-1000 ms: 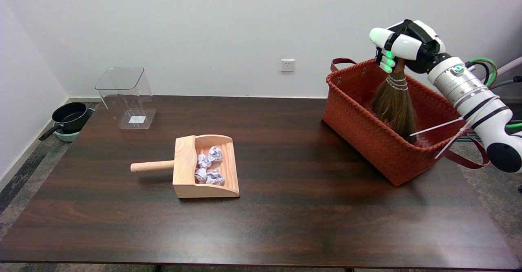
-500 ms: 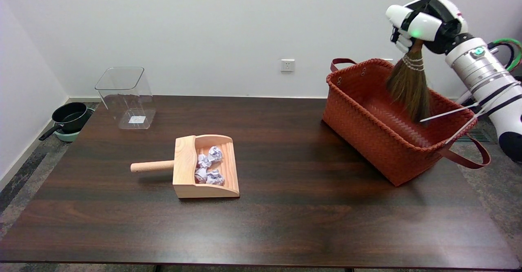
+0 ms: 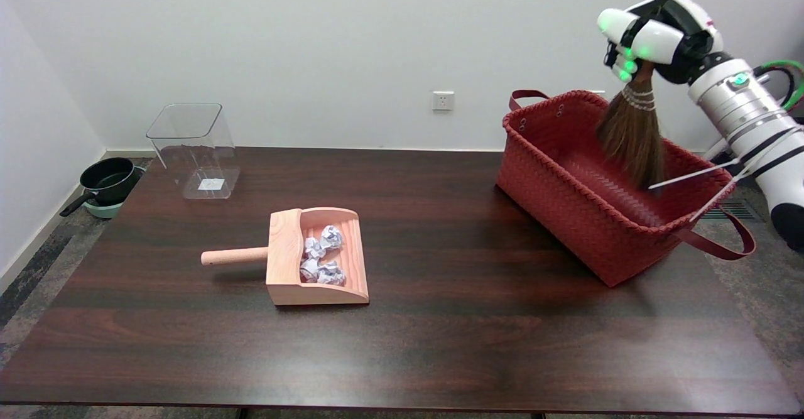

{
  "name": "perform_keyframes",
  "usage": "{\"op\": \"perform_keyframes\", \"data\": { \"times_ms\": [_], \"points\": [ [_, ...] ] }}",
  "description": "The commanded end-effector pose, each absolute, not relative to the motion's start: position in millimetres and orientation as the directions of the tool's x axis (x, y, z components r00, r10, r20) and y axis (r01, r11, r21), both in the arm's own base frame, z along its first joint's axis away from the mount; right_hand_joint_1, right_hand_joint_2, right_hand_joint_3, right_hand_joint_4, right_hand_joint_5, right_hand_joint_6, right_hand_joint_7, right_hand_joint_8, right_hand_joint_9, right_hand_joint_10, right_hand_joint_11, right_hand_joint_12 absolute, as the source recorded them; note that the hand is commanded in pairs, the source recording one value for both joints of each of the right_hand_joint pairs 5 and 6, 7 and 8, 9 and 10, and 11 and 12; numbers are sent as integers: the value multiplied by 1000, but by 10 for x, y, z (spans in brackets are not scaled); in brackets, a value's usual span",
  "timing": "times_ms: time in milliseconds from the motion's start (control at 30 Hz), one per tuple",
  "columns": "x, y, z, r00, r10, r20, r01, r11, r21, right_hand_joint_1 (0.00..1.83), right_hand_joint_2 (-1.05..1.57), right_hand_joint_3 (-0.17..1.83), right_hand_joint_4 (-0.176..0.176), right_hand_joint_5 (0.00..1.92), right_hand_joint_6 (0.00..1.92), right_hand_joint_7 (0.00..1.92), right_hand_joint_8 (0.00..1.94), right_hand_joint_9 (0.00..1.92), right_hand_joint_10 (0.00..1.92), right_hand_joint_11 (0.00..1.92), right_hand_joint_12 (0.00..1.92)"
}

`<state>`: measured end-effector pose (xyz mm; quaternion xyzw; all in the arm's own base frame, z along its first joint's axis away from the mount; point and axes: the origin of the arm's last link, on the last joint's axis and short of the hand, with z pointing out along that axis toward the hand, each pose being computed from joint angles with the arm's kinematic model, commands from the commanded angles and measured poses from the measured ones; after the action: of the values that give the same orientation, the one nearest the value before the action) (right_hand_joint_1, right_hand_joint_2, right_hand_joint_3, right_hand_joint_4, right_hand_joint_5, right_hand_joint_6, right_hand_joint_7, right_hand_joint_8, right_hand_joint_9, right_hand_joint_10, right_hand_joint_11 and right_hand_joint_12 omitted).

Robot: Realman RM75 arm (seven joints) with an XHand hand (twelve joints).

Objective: Place the broom in the basket.

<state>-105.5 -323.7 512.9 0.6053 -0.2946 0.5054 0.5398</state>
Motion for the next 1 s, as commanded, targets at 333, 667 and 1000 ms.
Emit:
{"op": "perform_keyframes", "data": {
  "times_ms": [333,667,1000],
  "points": [
    [-1885,-3197,4818,163,87,983,-973,-152,174,1005,1568,702,0,1909,1909,1793,1793,1837,1837,1684,1684],
    [-2067,-3183,4737,171,57,984,-976,-125,176,999,1569,712,0,1920,1920,1794,1794,1846,1846,1690,1690],
    [-2112,-3154,4701,160,47,986,-975,-149,166,1000,1543,715,0,1908,1908,1807,1807,1859,1859,1704,1704]
  ]
}}
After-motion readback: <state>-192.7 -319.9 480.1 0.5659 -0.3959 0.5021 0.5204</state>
